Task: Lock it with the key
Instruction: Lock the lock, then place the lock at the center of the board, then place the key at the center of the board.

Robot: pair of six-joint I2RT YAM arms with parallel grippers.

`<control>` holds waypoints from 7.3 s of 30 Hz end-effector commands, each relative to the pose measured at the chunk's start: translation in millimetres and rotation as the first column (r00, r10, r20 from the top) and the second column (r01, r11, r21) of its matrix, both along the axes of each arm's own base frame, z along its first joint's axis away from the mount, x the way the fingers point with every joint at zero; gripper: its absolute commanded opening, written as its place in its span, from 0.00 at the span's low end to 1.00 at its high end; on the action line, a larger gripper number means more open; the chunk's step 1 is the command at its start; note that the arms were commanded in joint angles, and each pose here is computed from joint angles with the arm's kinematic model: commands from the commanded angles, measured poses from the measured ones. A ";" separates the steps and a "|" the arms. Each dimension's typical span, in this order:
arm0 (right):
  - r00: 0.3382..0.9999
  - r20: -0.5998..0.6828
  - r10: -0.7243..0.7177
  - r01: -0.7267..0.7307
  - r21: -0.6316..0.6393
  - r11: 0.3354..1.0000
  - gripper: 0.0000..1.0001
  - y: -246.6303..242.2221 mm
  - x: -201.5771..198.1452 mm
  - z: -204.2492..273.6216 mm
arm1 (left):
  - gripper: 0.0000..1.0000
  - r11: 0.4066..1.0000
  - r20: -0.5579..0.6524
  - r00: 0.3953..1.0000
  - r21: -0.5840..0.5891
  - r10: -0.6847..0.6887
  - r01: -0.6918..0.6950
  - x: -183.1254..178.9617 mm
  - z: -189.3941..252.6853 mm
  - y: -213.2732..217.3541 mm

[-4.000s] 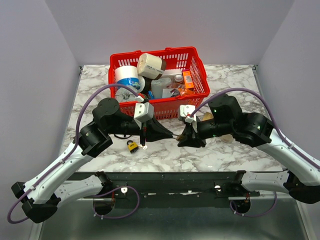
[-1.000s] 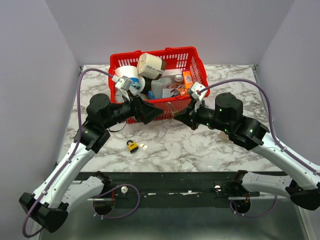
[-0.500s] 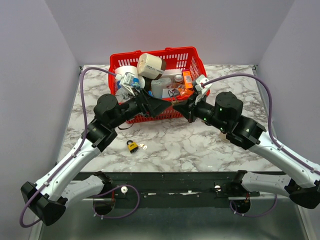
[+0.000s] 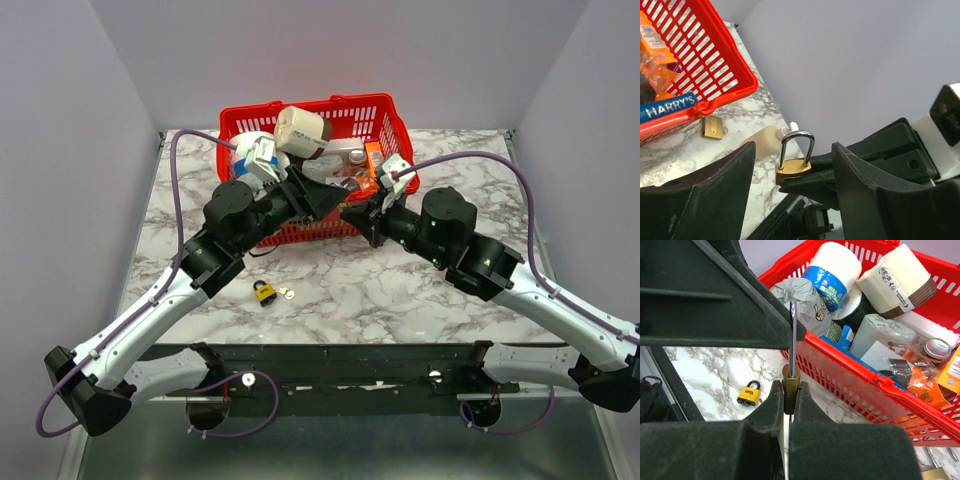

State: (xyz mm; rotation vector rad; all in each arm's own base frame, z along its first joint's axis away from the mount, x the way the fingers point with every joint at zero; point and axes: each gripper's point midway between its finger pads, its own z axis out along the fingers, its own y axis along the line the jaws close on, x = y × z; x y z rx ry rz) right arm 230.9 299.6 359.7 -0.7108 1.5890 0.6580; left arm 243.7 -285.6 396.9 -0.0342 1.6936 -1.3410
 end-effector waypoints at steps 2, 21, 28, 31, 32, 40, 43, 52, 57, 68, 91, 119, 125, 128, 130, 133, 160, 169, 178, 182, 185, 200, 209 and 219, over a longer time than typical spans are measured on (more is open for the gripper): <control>0.998 0.051 -0.036 0.035 0.034 0.999 0.01 2.2 5.3 13.6 | 0.65 0.997 -0.096 0.993 0.024 0.069 -0.067 10.2 -18.1 1.5; 0.999 0.044 -0.009 0.009 0.016 1.000 0.01 7.5 0.2 4.1 | 0.36 1.000 -0.117 0.993 0.010 0.027 -0.026 3.0 -22.6 -11.6; 0.999 0.024 0.026 -0.026 0.001 1.000 0.34 6.8 -7.5 -2.6 | 0.00 0.998 -0.091 0.994 0.026 0.054 -0.052 5.3 -19.2 -1.7; 1.000 0.003 0.021 -0.021 -0.016 1.000 0.49 1.8 -10.7 -5.9 | 0.00 0.999 -0.069 0.997 0.017 0.038 -0.037 3.2 -13.5 1.7; 1.000 0.001 0.016 -0.016 -0.020 1.000 0.51 -1.1 -10.9 -6.9 | 0.00 0.999 -0.057 0.998 0.018 0.041 -0.040 3.6 -11.3 4.3; 0.990 -0.080 0.115 -0.119 -0.040 0.992 0.38 -8.4 -29.8 -20.8 | 0.00 1.000 -0.026 0.999 -0.012 -0.022 0.021 -7.1 -1.0 4.1; 0.988 -0.063 0.143 -0.145 -0.036 0.989 0.36 -7.1 -31.2 -14.4 | 0.00 0.999 -0.036 0.999 -0.017 -0.038 0.037 -8.6 -3.6 1.6; 0.985 -0.043 0.169 -0.170 -0.037 0.985 0.33 1.3 -29.3 -10.0 | 0.00 0.999 -0.057 0.998 -0.035 -0.042 0.040 -6.6 -4.9 -2.1; 0.990 -0.043 0.137 -0.139 -0.046 0.989 0.25 3.3 -20.4 -12.9 | 0.00 0.998 -0.076 0.996 -0.043 -0.039 0.036 -4.6 -6.9 -3.3; 0.998 0.006 0.055 -0.055 -0.073 0.996 0.20 -0.7 -1.5 -9.3 | 0.00 1.000 -0.140 0.990 -0.018 0.014 -0.017 3.2 -23.6 0.1; 0.988 -0.069 0.136 -0.140 -0.051 0.989 0.01 4.2 -24.9 -31.4 | 0.00 0.981 -0.127 0.974 -0.025 0.189 -0.193 50.5 -10.1 28.9; 0.916 -0.376 -0.140 0.145 -0.015 0.989 0.01 -49.2 -36.2 -120.3 | 0.00 0.730 -0.322 0.946 0.636 -0.044 0.250 -78.5 -274.3 41.0; 0.908 -0.395 -0.140 0.142 -0.024 0.990 0.01 -48.7 -38.2 -133.2 | 0.00 0.722 -0.411 0.905 0.659 0.113 0.209 -67.8 -304.5 41.3; 0.903 -0.405 -0.147 0.150 -0.024 0.988 0.01 -48.4 -37.5 -133.8 | 0.00 0.733 -0.458 0.874 0.648 0.159 0.206 -67.3 -317.0 39.5; 0.896 -0.417 -0.151 0.152 -0.031 0.988 0.01 -47.7 -37.8 -137.0 | 0.00 0.730 -0.475 0.858 0.655 0.195 0.196 -64.1 -324.0 38.6; 0.889 -0.432 -0.153 0.158 -0.025 0.987 0.01 -46.5 -38.1 -138.5 | 0.00 0.736 -0.474 0.850 0.656 0.229 0.168 -58.5 -332.4 38.1; 0.869 -0.479 -0.123 0.128 -0.023 0.992 0.01 -40.2 -44.3 -160.0 | 0.40 0.676 -0.443 0.839 0.726 0.317 0.128 -25.8 -367.3 40.7; 0.856 -0.501 -0.126 0.134 -0.021 0.991 0.01 -41.6 -46.8 -166.2 | 0.86 0.735 -0.461 0.844 0.666 0.274 0.125 -28.8 -340.4 33.9; 0.777 -0.618 -0.117 0.125 -0.030 0.992 0.01 -30.3 -55.5 -201.0 | 0.99 0.819 -0.303 0.951 0.559 0.061 0.126 -49.7 -245.1 33.8; 0.699 -0.712 -0.073 0.098 -0.006 0.995 0.01 -14.4 -66.6 -228.2 | 0.99 0.845 -0.164 0.986 0.527 -0.006 0.093 -53.7 -201.7 39.7; 0.655 -0.753 -0.067 0.112 0.008 0.994 0.01 -0.8 -63.3 -244.9 | 0.99 0.880 -0.065 0.998 0.474 -0.004 0.034 -49.5 -159.3 43.0; 0.441 -0.879 -0.179 0.186 -0.106 0.977 0.01 29.9 -53.9 -315.5 | 0.99 0.910 -0.084 0.947 0.316 0.309 -0.269 10.7 -126.6 117.5; 0.377 -0.903 -0.207 0.216 -0.132 0.967 0.01 33.6 -53.9 -326.4 | 0.99 0.906 -0.114 0.926 0.282 0.359 -0.316 15.9 -123.3 129.0; 0.338 -0.915 -0.220 0.225 -0.148 0.963 0.13 40.3 -52.4 -335.8 | 0.99 0.899 -0.133 0.914 0.280 0.383 -0.336 16.0 -128.8 135.5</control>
